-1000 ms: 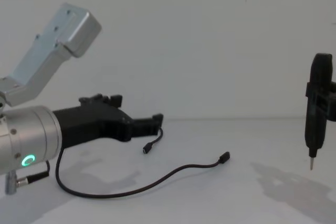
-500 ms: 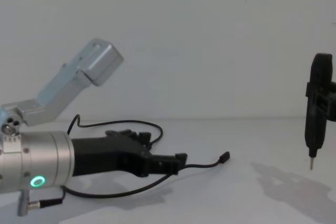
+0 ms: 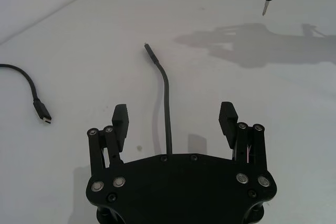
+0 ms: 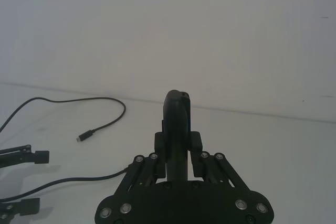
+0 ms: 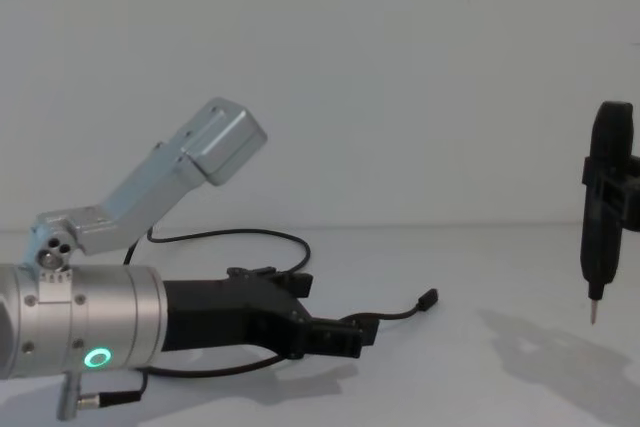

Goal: Pick up the data cable with the one hand.

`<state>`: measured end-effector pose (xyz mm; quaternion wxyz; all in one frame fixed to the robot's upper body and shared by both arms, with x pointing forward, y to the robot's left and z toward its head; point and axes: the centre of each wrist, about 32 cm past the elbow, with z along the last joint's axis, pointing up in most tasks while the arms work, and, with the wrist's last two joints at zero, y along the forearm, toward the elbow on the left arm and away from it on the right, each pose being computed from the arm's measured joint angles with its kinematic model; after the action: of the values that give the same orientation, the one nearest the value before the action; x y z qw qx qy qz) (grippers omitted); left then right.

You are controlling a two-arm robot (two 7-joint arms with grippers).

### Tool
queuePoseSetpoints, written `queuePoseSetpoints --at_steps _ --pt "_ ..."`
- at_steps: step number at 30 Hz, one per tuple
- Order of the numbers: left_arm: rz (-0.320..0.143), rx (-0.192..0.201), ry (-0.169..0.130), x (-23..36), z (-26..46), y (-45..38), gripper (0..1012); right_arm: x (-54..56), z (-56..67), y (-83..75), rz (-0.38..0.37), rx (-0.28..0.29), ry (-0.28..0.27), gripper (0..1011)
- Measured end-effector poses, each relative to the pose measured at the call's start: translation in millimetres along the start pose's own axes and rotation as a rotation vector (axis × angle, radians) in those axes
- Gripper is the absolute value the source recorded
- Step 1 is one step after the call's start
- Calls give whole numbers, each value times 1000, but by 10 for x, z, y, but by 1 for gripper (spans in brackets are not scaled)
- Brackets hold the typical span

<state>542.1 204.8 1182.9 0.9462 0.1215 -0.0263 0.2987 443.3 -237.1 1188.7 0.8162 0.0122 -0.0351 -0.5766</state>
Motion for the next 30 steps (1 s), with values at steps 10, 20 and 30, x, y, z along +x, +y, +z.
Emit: queuePoseSetpoints --at_steps 10,20,30 --pt "17 -14 2 15 -6 -101 1001 0 0 0 0 0 0 269" --pt "4 -4 14 9 -31 -229 1001 0 0 0 0 0 0 269" --pt "-11 14 25 -13 -51 -312 888 0 0 0 0 0 0 269"
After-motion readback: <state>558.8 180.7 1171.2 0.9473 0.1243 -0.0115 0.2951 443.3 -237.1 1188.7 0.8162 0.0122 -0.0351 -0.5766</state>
